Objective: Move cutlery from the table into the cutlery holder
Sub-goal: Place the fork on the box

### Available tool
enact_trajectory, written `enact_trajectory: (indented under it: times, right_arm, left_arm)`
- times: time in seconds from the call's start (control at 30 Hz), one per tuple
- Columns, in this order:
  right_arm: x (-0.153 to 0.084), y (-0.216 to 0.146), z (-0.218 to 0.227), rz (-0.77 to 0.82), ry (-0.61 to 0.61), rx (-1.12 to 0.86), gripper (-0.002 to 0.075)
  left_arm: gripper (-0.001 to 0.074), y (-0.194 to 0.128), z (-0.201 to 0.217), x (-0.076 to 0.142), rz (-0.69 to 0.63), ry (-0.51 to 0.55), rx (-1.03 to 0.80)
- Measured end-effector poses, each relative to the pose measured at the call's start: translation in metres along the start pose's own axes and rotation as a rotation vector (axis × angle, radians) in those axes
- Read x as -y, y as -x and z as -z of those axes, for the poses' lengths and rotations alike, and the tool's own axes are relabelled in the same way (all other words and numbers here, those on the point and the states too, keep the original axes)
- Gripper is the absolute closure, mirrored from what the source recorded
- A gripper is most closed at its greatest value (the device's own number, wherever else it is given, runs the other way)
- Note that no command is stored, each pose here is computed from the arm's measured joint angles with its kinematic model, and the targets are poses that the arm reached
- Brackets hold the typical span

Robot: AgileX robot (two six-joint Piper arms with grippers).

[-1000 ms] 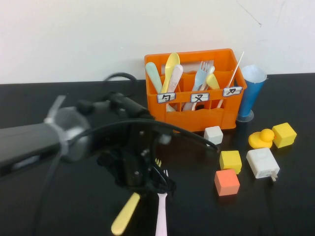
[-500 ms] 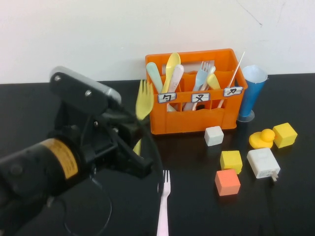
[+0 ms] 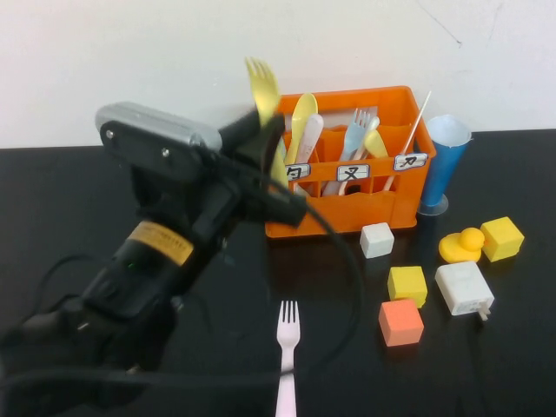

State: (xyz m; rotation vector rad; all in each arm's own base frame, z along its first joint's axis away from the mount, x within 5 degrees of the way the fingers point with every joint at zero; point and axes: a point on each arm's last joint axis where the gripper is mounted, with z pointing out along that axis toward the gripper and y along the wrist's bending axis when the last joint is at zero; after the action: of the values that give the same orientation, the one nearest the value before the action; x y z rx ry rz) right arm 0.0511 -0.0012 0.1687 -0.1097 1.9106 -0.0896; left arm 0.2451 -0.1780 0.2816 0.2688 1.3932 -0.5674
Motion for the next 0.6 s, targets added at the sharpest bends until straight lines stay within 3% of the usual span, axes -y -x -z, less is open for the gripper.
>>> enact_trajectory:
  times: [0.1, 0.37, 0.6]
  right_arm:
    - [0.000, 0.000, 0.000, 0.000, 0.000, 0.000, 0.0716]
    - [0.000, 0.000, 0.000, 0.000, 0.000, 0.000, 0.0716]
    - [0.000, 0.000, 0.000, 0.000, 0.000, 0.000, 0.0715]
  left_arm:
    - [0.0633, -0.007, -0.017, -0.002, 0.007, 0.036, 0.048]
    - [0.0633, -0.013, -0.069, 0.006, 0.001, 0.008, 0.098]
    - [0.0633, -0.029, -0.106, 0.010, 0.005, 0.001, 0.053]
